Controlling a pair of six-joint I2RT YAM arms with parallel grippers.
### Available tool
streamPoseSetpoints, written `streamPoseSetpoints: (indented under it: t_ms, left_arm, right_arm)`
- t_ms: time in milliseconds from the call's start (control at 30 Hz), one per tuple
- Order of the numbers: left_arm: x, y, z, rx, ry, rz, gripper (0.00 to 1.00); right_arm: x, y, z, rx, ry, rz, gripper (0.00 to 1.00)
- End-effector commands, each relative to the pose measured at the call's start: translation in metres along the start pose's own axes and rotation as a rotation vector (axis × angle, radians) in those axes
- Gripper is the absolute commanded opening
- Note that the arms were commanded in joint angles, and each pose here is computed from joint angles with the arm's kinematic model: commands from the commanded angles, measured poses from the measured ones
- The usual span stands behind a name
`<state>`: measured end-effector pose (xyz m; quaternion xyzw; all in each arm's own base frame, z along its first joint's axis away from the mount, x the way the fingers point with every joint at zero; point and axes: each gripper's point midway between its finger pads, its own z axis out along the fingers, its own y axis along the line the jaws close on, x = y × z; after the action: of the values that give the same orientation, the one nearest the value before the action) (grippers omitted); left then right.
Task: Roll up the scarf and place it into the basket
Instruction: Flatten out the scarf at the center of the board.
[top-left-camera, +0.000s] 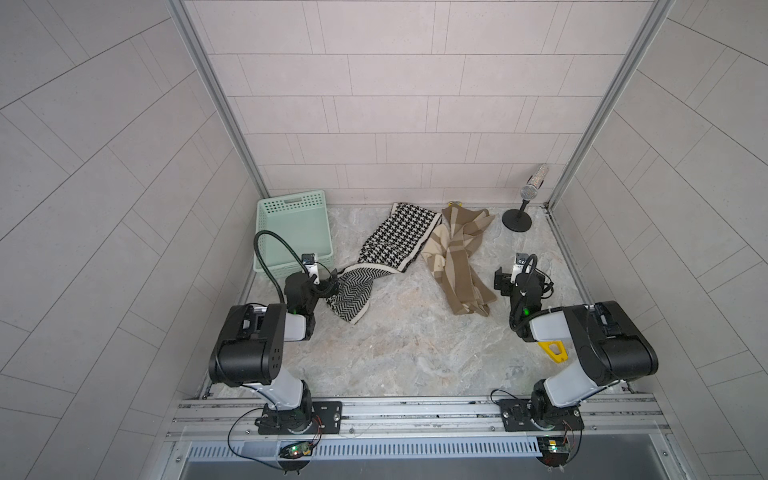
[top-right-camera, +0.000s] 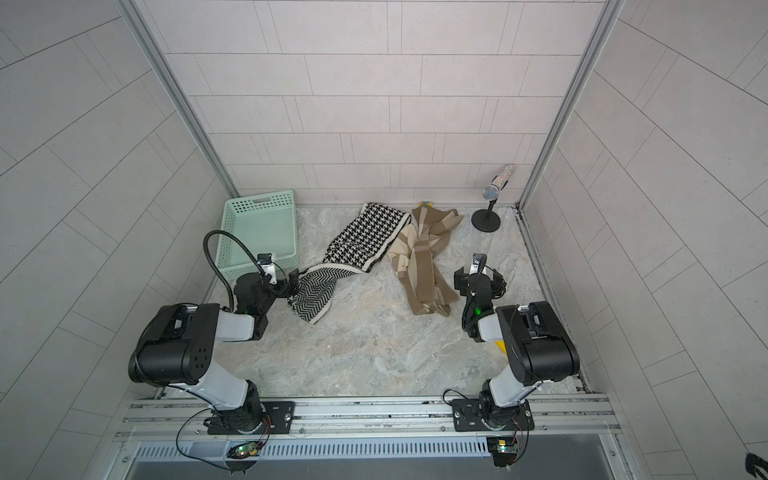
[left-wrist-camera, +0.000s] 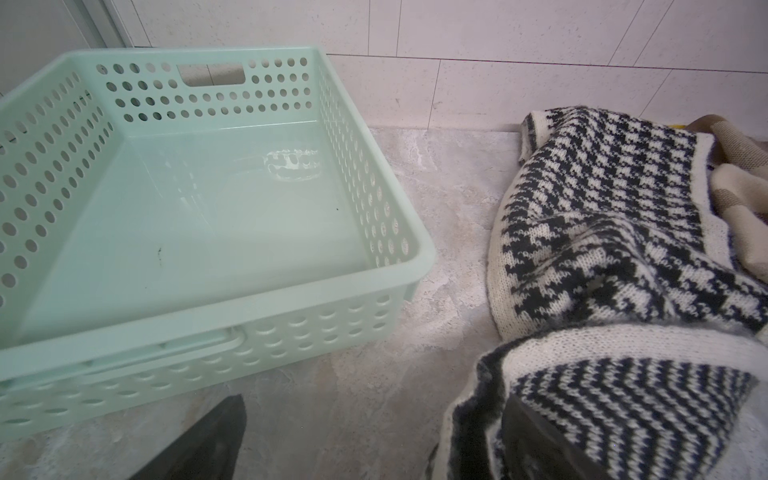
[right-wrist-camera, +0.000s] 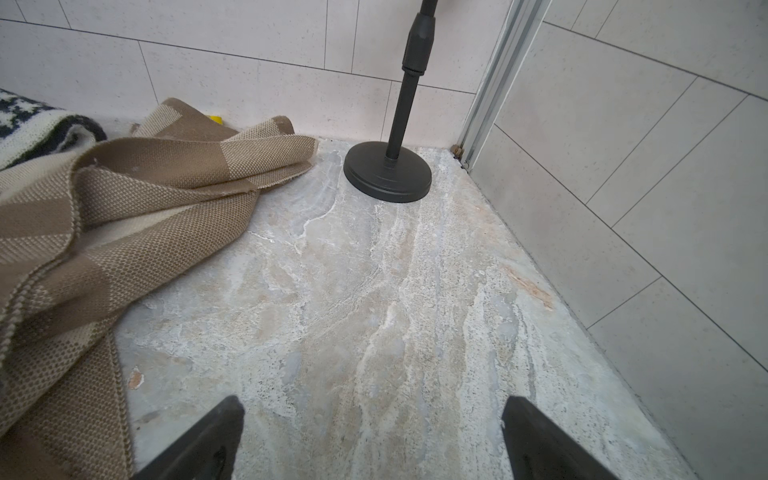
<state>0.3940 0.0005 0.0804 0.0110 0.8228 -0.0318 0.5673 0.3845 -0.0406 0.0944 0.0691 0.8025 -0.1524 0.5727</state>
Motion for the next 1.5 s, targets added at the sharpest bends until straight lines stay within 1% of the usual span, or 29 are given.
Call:
streamPoseSetpoints:
  t_ms: [0,133,300,333,433,500,633,667,733,767,800,867,933,1000,1067,1167,1267,1367,1467]
  left_arm:
    - [-0.009,-0.002,0.001,0.009,-0.032,0.012,1.0]
    - [-0.013,0.001,-0.003,-0.009,-0.057,0.002,1.0]
    - [-0.032,0.018,-0.022,-0.09,-0.152,-0.053,1.0]
    - [-0.024,0.019,-0.027,-0.097,-0.138,-0.057,1.0]
    - [-0.027,0.023,-0.03,-0.123,-0.141,-0.063,1.0]
    - [-0.032,0.024,-0.033,-0.13,-0.142,-0.062,1.0]
    - [-0.035,0.023,-0.041,-0.147,-0.113,-0.051,1.0]
    - [-0.052,0.022,-0.042,-0.155,-0.139,-0.045,1.0]
    - [-0.066,0.016,-0.048,-0.149,-0.154,-0.067,1.0]
    - [-0.076,0.01,-0.05,-0.124,-0.182,-0.096,1.0]
    - [-0.086,0.002,-0.051,-0.097,-0.208,-0.124,1.0]
    - [-0.099,-0.019,-0.046,-0.018,-0.214,-0.183,1.0]
    - [-0.106,-0.047,-0.036,0.078,-0.183,-0.237,1.0]
    - [-0.105,-0.083,-0.024,0.191,-0.134,-0.277,1.0]
    - [-0.101,-0.118,-0.014,0.285,-0.084,-0.309,1.0]
    - [-0.089,-0.178,-0.002,0.449,0.012,-0.332,1.0]
    - [-0.069,-0.238,0.008,0.586,0.117,-0.312,1.0]
    - [-0.044,-0.276,0.021,0.635,0.232,-0.312,1.0]
    - [-0.021,-0.293,0.038,0.653,0.32,-0.331,0.99]
  right_arm:
    - [-0.001,-0.003,0.0,0.016,-0.004,0.001,1.0]
    - [-0.002,-0.003,0.0,0.016,-0.008,0.002,1.0]
    - [-0.012,-0.006,-0.008,0.023,-0.022,0.004,1.0]
    - [-0.014,-0.009,-0.01,0.034,-0.018,0.001,1.0]
    - [-0.021,-0.018,-0.016,0.082,0.051,-0.016,1.0]
    - [-0.024,-0.027,-0.021,0.124,0.112,-0.001,1.0]
    - [-0.025,-0.034,-0.03,0.147,0.166,0.035,1.0]
    - [-0.025,-0.034,-0.033,0.147,0.174,0.049,1.0]
    - [-0.026,-0.034,-0.037,0.141,0.197,0.064,1.0]
    - [-0.026,-0.033,-0.04,0.133,0.213,0.066,1.0]
    - [-0.027,-0.032,-0.042,0.121,0.224,0.07,1.0]
    - [-0.028,-0.029,-0.046,0.1,0.246,0.083,1.0]
    - [-0.028,-0.028,-0.051,0.086,0.27,0.091,1.0]
    - [-0.027,-0.027,-0.058,0.072,0.304,0.091,1.0]
    - [-0.034,-0.025,-0.063,0.051,0.323,0.098,1.0]
    - [-0.033,-0.018,-0.071,0.011,0.369,0.101,1.0]
    - [-0.03,-0.011,-0.079,-0.023,0.402,0.109,1.0]
    - [-0.03,-0.007,-0.086,-0.045,0.43,0.116,1.0]
    - [-0.032,-0.004,-0.092,-0.065,0.444,0.114,1.0]
